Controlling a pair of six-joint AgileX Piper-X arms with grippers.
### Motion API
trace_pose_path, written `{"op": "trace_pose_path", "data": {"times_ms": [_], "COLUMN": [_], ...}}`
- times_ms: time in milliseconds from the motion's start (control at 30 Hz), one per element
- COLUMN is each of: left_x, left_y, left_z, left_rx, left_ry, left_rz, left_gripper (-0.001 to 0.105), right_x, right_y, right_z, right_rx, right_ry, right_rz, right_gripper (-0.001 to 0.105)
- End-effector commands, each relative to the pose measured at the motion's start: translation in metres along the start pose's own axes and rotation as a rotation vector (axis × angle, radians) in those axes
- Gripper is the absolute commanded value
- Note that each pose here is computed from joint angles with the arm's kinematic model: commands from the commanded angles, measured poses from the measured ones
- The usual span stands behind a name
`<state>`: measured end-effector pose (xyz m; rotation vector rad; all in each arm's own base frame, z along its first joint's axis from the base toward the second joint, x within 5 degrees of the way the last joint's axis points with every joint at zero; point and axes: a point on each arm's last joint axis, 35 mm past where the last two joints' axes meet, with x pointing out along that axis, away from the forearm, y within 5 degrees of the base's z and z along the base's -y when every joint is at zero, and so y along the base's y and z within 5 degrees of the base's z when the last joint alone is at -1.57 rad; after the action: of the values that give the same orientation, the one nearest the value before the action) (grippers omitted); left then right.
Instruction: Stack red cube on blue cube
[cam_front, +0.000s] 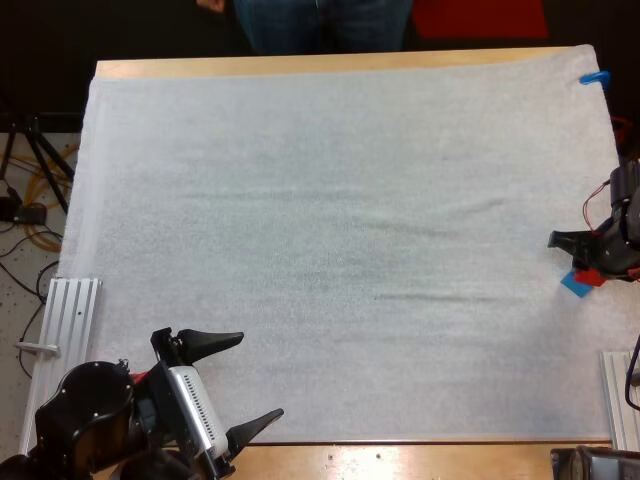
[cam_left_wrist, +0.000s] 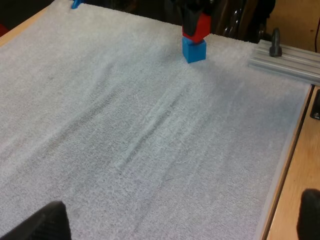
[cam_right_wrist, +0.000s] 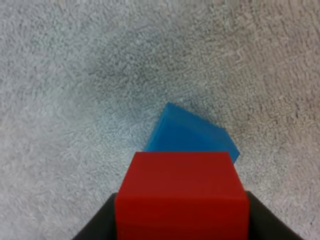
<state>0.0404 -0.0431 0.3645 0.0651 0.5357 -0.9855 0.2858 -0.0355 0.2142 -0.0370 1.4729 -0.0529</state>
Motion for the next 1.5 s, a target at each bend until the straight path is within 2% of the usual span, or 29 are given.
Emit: {"op": "trace_pose_path", "data": {"times_ms": [0,67,133,233,500,800,1000,1067,1133,1267,1333,1467], "left_x": [0.0,0.0,0.0,0.0,0.0,0.0,0.001,0.002,0.006,0.013,0.017,0.021], "left_y": [0.0,0.0,0.0,0.0,0.0,0.0,0.001,0.003,0.009,0.015,0.018,0.023], "left_z": [0.0,0.0,0.0,0.0,0.0,0.0,0.001,0.001,0.002,0.006,0.011,0.018], "left_rx": [0.003,0.003,0.003,0.003,0.003,0.003,-0.008,-0.028,-0.071,-0.1,-0.109,-0.118], "left_ry": [-0.001,-0.001,-0.001,-0.001,-0.001,-0.001,0.004,0.011,0.026,0.04,0.018,-0.026], "left_rz": [-0.003,-0.003,-0.003,-0.003,-0.003,-0.005,0.002,0.06,0.163,0.23,0.256,0.316], "left_gripper": [0.087,0.087,0.087,0.087,0.087,0.087,0.087,0.087,0.087,0.087,0.087,0.087], "right_x": [-0.002,-0.002,-0.002,-0.002,-0.007,-0.052,-0.083,-0.094,-0.108,-0.131,-0.147,-0.165], "right_y": [-0.001,-0.001,-0.001,-0.001,-0.001,-0.001,0.014,0.022,0.032,0.039,0.039,0.035], "right_z": [0.0,0.0,0.001,0.001,0.001,-0.017,-0.033,-0.038,-0.045,-0.055,-0.064,-0.078], "right_rx": [0.012,0.027,0.031,0.031,0.03,0.009,-0.051,-0.09,-0.132,-0.164,-0.178,-0.205], "right_ry": [-0.013,-0.018,-0.023,-0.023,-0.047,-0.168,-0.264,-0.307,-0.376,-0.504,-0.599,-0.701], "right_rz": [0.005,0.005,0.004,0.006,0.004,0.007,0.012,0.016,0.019,0.025,0.016,-0.045], "right_gripper": [0.024,0.034,0.051,0.063,0.064,0.064,0.064,0.064,0.064,0.064,0.064,0.064]}}
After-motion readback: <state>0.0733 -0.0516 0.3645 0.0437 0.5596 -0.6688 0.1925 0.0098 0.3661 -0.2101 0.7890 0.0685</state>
